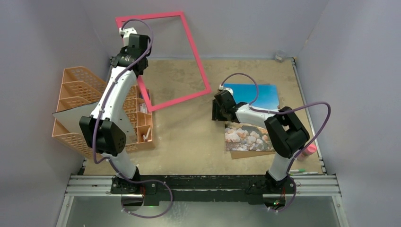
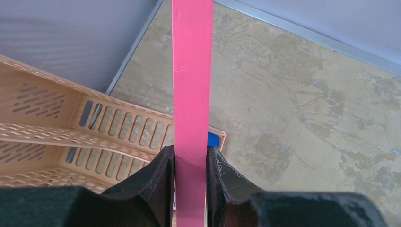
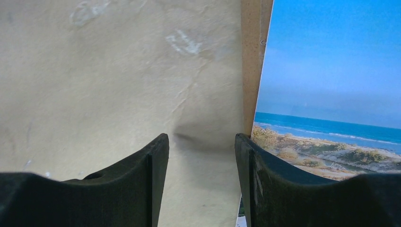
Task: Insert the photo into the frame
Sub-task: Move the photo frame item to the center of the board.
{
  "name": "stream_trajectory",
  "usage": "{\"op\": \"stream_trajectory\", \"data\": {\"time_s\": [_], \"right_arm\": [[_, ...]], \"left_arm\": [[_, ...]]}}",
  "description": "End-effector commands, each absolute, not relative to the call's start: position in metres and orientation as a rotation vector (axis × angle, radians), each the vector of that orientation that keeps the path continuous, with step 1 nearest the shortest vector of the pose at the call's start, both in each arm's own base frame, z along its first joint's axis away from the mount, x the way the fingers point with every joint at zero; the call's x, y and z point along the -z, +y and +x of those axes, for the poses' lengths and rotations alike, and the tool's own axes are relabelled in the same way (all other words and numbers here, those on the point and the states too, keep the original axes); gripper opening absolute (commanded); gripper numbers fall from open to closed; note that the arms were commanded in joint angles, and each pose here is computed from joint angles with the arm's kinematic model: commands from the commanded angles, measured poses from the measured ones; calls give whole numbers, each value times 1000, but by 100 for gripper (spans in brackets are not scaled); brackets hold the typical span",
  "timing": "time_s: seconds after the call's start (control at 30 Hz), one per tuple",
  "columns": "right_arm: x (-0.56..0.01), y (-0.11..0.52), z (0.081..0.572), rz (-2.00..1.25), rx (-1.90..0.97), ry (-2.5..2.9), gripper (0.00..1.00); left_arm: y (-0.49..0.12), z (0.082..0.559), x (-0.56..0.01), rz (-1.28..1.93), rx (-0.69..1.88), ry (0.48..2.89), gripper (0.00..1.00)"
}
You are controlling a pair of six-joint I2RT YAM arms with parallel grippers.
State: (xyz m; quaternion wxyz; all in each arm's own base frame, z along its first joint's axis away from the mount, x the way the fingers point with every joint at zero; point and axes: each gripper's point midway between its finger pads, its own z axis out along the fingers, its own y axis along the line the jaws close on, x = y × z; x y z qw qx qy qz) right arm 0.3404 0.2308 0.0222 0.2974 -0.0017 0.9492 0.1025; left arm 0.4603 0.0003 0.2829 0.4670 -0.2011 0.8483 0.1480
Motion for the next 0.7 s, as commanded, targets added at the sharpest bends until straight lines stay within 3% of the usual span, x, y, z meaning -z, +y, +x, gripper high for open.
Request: {"op": "stream_trajectory", "data": {"time_s": [0.0,0.17,0.37,0.67], "right_arm": [[7,184,321,-35,-4,2628,57],[-34,202,342,-37,-106,2532,57],[-145,229,366,-24,-359,2276,62],[-255,258,401,-49,-675,2036,89]], "left_arm": [[8,454,-333,-543,-321,1952,0],[10,449,-331,-537,-342,1967,0],[8,444,-331,-501,-329,1983,0],[-31,442,-343,-287,-89,2006,0]]}}
